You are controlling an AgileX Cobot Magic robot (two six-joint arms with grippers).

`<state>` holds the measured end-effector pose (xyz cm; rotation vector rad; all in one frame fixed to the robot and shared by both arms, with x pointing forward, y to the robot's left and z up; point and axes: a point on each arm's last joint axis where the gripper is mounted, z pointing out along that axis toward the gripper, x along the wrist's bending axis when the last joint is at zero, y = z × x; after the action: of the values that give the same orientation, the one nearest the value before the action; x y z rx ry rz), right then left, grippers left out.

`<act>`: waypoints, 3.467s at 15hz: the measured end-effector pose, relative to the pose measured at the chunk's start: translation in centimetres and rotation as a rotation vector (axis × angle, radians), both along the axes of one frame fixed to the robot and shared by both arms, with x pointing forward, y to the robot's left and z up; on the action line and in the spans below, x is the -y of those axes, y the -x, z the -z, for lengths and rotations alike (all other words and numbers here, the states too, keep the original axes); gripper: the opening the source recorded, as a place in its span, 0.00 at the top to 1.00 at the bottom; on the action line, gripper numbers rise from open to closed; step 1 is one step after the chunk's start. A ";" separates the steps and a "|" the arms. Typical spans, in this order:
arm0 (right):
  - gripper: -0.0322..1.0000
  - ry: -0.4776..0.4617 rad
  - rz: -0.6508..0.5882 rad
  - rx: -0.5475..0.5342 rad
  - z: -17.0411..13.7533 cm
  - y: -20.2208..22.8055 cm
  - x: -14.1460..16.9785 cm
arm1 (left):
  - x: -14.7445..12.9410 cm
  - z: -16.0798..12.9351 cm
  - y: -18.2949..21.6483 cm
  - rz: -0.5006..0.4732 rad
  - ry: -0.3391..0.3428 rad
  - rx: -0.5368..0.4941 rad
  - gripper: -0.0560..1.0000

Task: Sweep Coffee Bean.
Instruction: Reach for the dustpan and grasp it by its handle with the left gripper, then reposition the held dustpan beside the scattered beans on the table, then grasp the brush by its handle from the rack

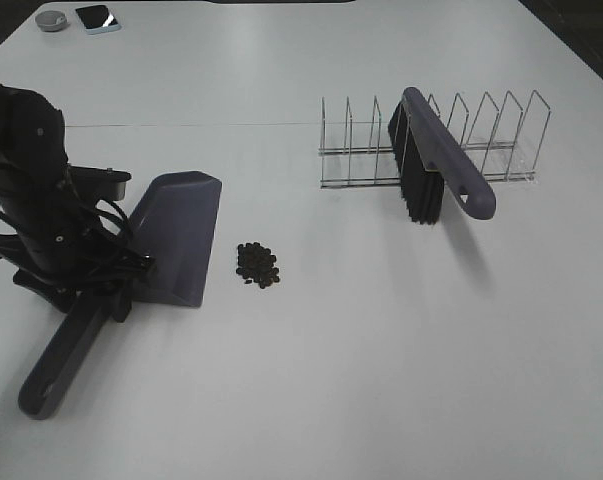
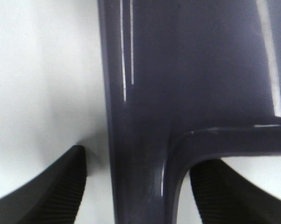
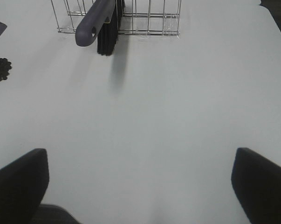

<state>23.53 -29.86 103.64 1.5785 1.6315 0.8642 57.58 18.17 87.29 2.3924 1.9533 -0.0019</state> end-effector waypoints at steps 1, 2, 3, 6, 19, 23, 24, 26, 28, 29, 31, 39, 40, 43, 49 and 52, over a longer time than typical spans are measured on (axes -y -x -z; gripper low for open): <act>0.01 0.000 0.000 0.000 0.0 0.0 0.0 | 0.0 0.0 -0.1 0.000 0.002 0.006 0.50; 0.01 0.000 0.000 0.000 0.0 0.0 0.0 | 0.0 0.0 -0.1 0.001 0.001 0.005 0.59; 0.01 0.000 0.000 0.000 0.0 0.0 0.0 | 0.0 0.0 -0.1 -0.001 0.002 0.006 0.62; 0.01 0.000 0.000 0.000 0.0 0.0 0.0 | 0.1 0.0 -0.1 -0.014 0.014 0.005 0.62; 0.01 0.008 0.005 0.000 0.0 0.0 0.1 | -0.4 -1.6 0.5 0.025 -0.034 -0.026 0.62; 0.01 0.097 0.057 -0.013 -0.1 -0.4 0.9 | -0.5 -3.0 0.7 0.031 -0.031 0.002 0.62; 0.01 0.098 0.057 -0.018 -0.1 -0.5 0.9 | -0.5 -3.8 0.8 0.031 -0.026 0.017 0.62; 0.01 0.098 0.057 -0.018 -0.2 -0.5 0.9 | -0.6 -4.4 0.8 0.031 -0.023 0.026 0.62; 0.01 0.098 0.056 -0.024 -0.1 -0.6 0.9 | -0.6 -4.4 0.8 0.031 -0.024 0.025 0.62; 0.01 0.098 0.056 -0.029 0.0 -0.7 0.9 | -0.6 -4.4 0.8 0.031 -0.024 0.025 0.62; 0.01 0.092 0.052 -0.034 0.0 -0.7 0.9 | -0.6 -4.3 0.9 0.031 -0.024 0.023 0.62; 0.01 0.024 0.011 -0.246 -5.6 -6.9 0.3 | -0.6 -4.3 0.8 0.031 -0.022 0.029 0.62; 0.01 0.024 0.011 -0.278 -6.7 -8.5 0.3 | -0.6 -4.3 0.8 0.031 -0.022 0.030 0.62; 0.01 0.003 0.002 -0.452 -8.3 -15.2 0.1 | -0.6 -4.3 0.8 0.031 -0.022 0.030 0.62; 0.01 -0.020 -0.027 -0.697 -7.0 -27.1 -0.1 | -0.6 -4.3 0.8 0.031 -0.022 0.030 0.62; 0.01 -0.058 -0.087 -0.761 -4.8 -33.1 -0.6 | -0.6 -4.3 0.8 0.031 -0.022 0.030 0.62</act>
<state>56.65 -29.22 108.47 2.0349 2.2101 0.3508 56.75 18.74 91.61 2.4212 1.9139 0.0540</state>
